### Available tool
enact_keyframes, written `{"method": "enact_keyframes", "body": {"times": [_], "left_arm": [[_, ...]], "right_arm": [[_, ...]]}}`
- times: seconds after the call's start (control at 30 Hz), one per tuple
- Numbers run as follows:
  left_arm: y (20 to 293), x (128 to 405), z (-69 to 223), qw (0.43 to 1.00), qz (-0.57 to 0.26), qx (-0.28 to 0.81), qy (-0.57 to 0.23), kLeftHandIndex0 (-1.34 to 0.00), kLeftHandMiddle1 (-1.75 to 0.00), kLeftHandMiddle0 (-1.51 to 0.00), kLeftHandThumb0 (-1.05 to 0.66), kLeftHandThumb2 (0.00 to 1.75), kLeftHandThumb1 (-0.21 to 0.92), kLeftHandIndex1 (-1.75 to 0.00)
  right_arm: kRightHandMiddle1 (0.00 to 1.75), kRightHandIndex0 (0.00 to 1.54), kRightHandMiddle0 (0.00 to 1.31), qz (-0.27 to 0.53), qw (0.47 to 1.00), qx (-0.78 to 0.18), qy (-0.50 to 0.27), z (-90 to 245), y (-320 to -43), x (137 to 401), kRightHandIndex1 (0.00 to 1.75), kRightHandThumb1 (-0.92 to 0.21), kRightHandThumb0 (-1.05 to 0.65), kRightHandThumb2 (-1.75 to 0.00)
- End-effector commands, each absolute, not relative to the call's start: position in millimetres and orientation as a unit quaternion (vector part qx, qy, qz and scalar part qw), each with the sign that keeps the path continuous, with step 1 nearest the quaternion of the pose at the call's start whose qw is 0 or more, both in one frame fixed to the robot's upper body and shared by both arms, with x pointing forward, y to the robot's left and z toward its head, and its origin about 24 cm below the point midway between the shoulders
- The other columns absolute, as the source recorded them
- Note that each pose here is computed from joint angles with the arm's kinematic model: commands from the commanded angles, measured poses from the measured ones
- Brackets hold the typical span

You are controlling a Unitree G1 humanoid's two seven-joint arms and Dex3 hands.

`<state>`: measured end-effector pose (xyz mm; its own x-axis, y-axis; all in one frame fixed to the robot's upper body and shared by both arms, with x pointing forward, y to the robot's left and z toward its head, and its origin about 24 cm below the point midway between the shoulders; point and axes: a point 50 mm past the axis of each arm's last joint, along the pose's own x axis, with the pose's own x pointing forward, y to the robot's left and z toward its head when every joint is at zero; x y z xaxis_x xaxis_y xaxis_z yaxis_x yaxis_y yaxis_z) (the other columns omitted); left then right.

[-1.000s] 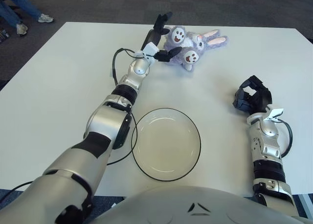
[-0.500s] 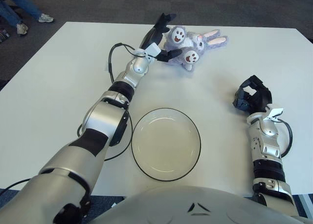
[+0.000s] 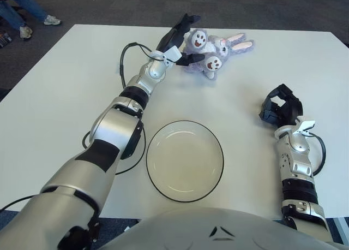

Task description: Put the doll into the plate.

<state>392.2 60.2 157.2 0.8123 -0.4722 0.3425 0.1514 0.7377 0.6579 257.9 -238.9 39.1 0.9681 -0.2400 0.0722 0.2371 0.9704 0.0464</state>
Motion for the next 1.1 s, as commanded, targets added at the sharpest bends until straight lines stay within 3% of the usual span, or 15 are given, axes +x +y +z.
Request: {"method": "enact_keyframes", "body": {"times": [0.0,0.1,0.3,0.67,0.77,0.9,1.07], "left_arm": [[59.1,396.0,166.2,0.887,-0.172,0.345,-0.255,0.00,-0.46,-0.17,-0.81,0.50,0.64,-0.83],[58.9,397.0,166.3,0.884,-0.172,0.356,-0.251,0.00,-0.46,-0.19,-0.77,0.58,0.58,-0.84],[56.4,398.8,164.9,0.870,-0.183,0.390,-0.238,0.00,-0.75,-0.19,-0.76,0.68,0.49,-0.88],[52.8,401.2,163.1,0.833,-0.225,0.458,-0.212,0.00,-1.24,-0.03,-0.84,0.62,0.54,-0.77],[53.2,401.8,162.1,0.820,-0.236,0.480,-0.205,0.00,-1.05,-0.01,-0.88,0.60,0.55,-0.67],[54.3,402.1,160.5,0.791,-0.244,0.522,-0.204,0.00,-0.46,0.00,-0.96,0.54,0.59,-0.48],[55.1,402.6,159.3,0.768,-0.247,0.555,-0.203,0.00,-0.14,0.00,-1.03,0.46,0.66,-0.32]], "right_arm": [[1.75,1.19,0.61,-0.123,0.991,0.037,0.024,12.3,-230.9,245.5,1.75,-0.32,-0.48,-1.30],[1.75,1.19,0.61,-0.120,0.992,0.037,0.024,13.0,-229.9,245.5,1.75,-0.32,-0.48,-1.30],[1.75,1.20,0.61,-0.114,0.992,0.038,0.023,14.1,-227.7,244.9,1.75,-0.31,-0.48,-1.32],[1.75,1.21,0.62,-0.105,0.993,0.040,0.019,16.7,-223.9,242.0,1.75,-0.30,-0.49,-1.33],[1.75,1.21,0.62,-0.103,0.994,0.038,0.019,17.7,-223.0,241.3,1.75,-0.31,-0.48,-1.32],[1.75,1.21,0.62,-0.097,0.994,0.036,0.020,19.0,-222.0,240.8,1.75,-0.31,-0.48,-1.32],[1.75,1.21,0.62,-0.094,0.995,0.034,0.020,20.0,-221.0,240.5,1.75,-0.31,-0.48,-1.32]]}}
